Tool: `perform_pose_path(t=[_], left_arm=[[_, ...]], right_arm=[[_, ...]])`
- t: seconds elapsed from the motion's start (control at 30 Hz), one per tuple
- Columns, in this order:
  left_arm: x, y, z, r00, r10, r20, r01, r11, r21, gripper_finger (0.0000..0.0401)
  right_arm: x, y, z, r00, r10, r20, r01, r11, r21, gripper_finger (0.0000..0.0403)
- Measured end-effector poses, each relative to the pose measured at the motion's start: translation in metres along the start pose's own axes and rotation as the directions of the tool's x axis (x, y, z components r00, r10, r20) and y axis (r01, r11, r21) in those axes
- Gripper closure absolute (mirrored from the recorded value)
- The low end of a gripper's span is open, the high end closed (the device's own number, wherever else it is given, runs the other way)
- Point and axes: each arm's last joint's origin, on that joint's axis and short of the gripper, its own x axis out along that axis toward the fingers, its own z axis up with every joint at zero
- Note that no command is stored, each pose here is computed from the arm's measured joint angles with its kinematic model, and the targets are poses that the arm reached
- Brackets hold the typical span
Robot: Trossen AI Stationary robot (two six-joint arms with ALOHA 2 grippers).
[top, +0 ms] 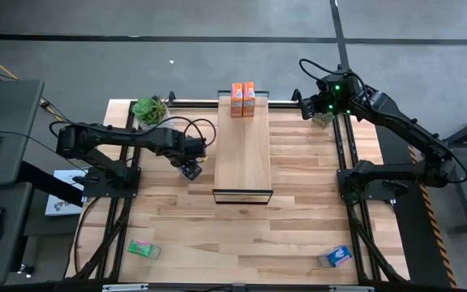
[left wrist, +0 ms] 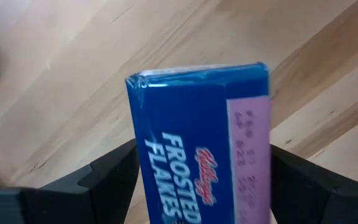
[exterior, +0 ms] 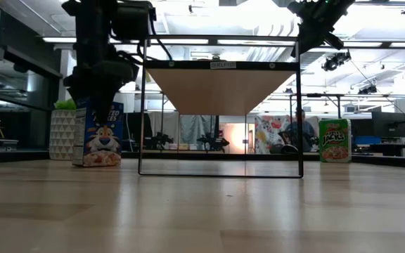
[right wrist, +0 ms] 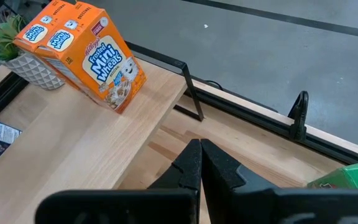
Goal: Stack cereal on shelf
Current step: Put the top blue cereal box on the shelf
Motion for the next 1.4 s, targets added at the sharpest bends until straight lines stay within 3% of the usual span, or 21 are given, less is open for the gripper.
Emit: perform_pose_path(t=[1.1, 1.23, 1.4], left_arm=[[0.009, 0.009, 0.012, 0.999, -0.038, 0.018, 0.041, 0.987, -0.157, 0.0108], [0.009, 0.009, 0.012, 0.999, -0.039, 0.018, 0.041, 0.987, -0.157, 0.0124], [0.008, 0.009, 0.011, 0.999, -0.049, 0.015, 0.051, 0.986, -0.157, 0.0175]], right_arm=[[0.0, -0.001, 0.0, 1.0, -0.018, 0.007, 0.018, 1.0, 0.0, 0.0403], [0.0, -0.001, 0.0, 1.0, -0.018, 0.007, 0.018, 1.0, 0.0, 0.0403], [0.0, 0.0, 0.0, 1.0, -0.018, 0.007, 0.018, 1.0, 0.0, 0.0403]])
